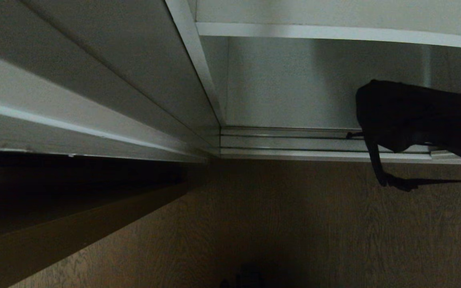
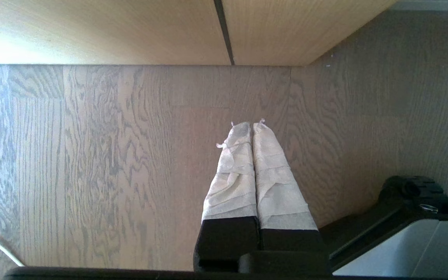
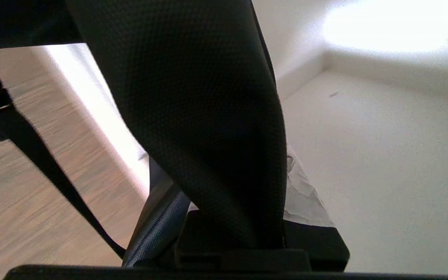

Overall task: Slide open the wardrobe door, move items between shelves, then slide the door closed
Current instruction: Place the bag on the higher shelf

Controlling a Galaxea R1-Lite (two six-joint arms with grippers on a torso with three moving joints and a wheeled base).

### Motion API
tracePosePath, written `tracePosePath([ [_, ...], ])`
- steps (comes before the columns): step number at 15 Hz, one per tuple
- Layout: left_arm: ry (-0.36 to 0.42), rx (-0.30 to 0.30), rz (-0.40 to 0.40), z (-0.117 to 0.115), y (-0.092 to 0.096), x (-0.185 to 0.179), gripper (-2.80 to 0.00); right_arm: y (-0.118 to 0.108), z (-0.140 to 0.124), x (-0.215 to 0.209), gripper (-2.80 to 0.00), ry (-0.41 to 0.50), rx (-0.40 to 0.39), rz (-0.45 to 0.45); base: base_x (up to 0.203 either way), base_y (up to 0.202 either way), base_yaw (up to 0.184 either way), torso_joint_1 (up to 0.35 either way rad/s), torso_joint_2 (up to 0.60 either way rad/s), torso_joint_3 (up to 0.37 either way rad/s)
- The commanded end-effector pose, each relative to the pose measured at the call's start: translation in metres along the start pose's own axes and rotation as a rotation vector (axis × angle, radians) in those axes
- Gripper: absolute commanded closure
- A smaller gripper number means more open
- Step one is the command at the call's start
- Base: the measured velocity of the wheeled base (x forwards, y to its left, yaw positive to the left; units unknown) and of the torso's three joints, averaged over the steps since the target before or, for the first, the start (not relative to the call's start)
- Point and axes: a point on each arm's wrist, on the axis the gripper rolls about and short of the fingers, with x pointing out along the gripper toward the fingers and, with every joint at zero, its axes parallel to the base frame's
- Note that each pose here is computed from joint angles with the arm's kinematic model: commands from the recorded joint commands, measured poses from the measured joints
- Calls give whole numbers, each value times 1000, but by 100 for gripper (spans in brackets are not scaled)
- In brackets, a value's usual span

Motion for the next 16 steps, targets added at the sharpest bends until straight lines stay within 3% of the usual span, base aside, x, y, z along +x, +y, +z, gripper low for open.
tracePosePath([
  [1,1,0,1,0,0,0,0,-5,12,-38,0,33,19,36,0,0,0,0,0,0],
  [4,1,0,-1,0,0,0,0,3,15,-66,0,153,114,171,0,0,0,0,0,0],
  [9,1,0,0,0,0,0,0,-9,33,-124,0,373,332,348,0,0,0,0,0,0],
  [12,1,0,-1,0,0,0,0,-16,43,-153,0,421,521,306,0,0,0,0,0,0],
  [16,-1,0,0,0,0,0,0,-21,51,-179,0,419,679,242,0,0,0,0,0,0],
])
